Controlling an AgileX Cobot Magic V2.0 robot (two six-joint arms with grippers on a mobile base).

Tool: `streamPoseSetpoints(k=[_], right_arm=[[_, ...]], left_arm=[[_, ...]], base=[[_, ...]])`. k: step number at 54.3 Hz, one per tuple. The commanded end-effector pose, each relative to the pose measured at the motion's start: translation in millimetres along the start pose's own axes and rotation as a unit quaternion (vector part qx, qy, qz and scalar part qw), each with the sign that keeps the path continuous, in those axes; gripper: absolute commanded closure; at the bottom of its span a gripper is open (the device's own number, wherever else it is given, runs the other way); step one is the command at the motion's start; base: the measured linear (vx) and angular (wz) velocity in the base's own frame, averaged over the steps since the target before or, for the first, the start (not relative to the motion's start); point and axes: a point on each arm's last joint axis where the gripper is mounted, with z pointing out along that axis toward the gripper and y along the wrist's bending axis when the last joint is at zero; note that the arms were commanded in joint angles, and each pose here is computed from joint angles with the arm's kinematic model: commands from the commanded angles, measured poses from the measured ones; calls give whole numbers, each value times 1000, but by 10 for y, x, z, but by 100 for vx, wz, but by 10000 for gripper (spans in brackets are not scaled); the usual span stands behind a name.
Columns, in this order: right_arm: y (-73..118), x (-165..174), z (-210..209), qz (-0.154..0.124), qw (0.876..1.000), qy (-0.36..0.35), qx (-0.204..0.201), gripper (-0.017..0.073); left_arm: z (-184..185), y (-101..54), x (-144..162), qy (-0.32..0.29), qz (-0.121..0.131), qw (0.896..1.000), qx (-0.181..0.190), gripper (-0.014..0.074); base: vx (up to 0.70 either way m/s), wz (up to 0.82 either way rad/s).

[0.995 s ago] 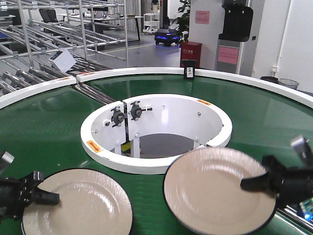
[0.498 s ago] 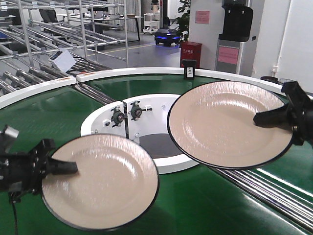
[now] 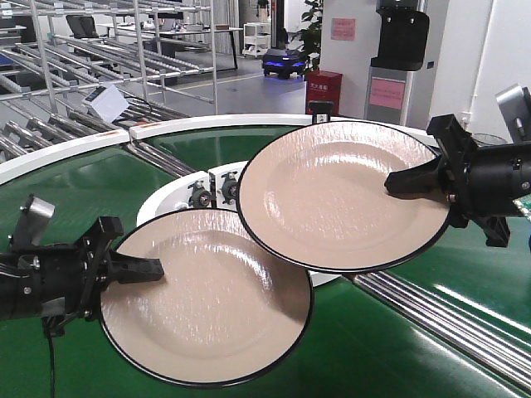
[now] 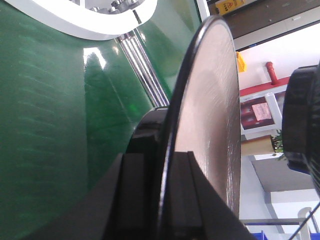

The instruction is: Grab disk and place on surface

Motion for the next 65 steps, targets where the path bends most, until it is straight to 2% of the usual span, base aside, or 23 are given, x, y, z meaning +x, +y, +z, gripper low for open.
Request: streamPoseSetpoints(k=[1, 65], right_arm=[[308, -88, -213, 7, 997, -55, -57, 566], [306, -86, -212, 5, 997, -55, -55, 566]], left_arm=[[-128, -275, -56, -33, -19, 998, 54, 595], [-128, -273, -58, -34, -19, 998, 54, 595]], base=[[0, 0], [0, 0]])
